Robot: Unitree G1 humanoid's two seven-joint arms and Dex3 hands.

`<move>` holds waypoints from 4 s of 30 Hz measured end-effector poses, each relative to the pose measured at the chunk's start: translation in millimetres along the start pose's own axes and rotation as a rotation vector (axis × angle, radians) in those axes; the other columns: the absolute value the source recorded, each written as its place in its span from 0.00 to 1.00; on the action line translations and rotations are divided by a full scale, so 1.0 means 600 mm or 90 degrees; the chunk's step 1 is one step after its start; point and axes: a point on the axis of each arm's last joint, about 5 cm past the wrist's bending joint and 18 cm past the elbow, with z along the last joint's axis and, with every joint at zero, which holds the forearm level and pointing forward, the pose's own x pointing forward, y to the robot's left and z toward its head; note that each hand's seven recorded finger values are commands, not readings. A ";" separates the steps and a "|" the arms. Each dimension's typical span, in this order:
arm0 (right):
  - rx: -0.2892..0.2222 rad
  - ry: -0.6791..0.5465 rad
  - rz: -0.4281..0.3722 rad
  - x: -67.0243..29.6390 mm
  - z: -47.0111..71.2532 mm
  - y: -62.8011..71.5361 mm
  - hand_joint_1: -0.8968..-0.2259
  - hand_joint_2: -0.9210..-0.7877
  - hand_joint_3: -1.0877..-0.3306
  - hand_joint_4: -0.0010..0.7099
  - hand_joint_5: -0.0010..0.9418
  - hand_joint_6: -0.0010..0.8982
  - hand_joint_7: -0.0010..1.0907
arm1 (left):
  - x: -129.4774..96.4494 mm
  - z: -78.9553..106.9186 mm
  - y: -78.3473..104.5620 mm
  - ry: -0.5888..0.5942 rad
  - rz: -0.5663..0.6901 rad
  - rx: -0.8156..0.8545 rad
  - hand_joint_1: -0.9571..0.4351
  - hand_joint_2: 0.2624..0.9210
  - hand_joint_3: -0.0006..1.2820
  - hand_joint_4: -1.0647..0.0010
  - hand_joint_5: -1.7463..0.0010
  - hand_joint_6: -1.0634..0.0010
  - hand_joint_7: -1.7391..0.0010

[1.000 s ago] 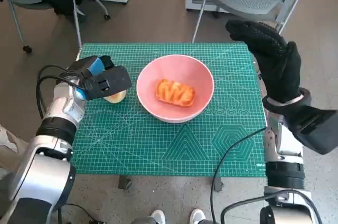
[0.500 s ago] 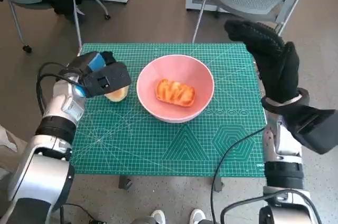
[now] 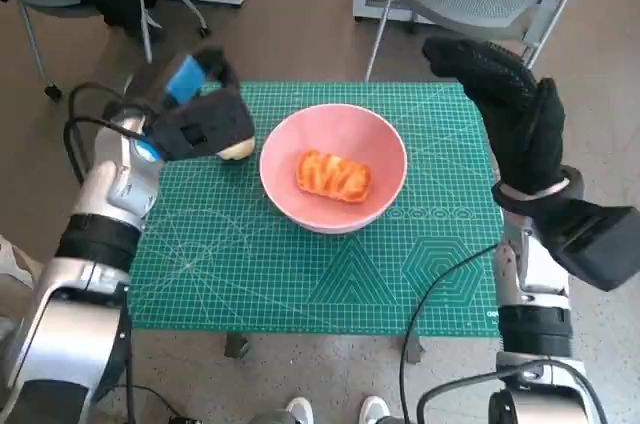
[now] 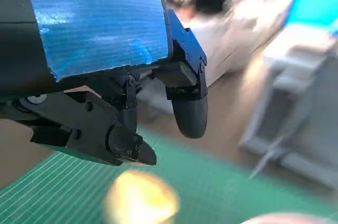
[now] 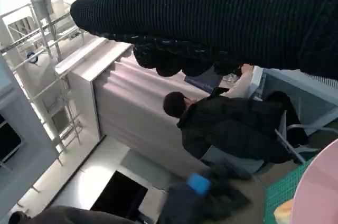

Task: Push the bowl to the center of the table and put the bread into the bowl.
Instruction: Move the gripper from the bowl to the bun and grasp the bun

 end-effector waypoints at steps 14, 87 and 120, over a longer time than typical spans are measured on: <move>0.003 0.004 -0.001 0.000 -0.002 0.001 0.30 0.00 0.39 0.20 0.00 0.00 0.46 | -0.030 0.046 0.035 -0.116 0.075 -0.013 0.69 0.95 0.00 0.17 0.47 0.32 0.37; 0.004 0.002 -0.002 -0.002 -0.007 0.005 0.29 0.00 0.38 0.20 0.00 0.00 0.45 | -0.095 -0.003 0.046 0.042 -0.189 0.024 0.27 0.74 0.00 1.00 1.00 0.93 1.00; 0.011 0.003 0.004 0.000 -0.005 0.009 0.29 0.00 0.38 0.20 0.00 0.00 0.44 | -0.053 -0.070 -0.078 0.229 -0.440 0.094 0.25 0.72 0.00 1.00 1.00 0.95 1.00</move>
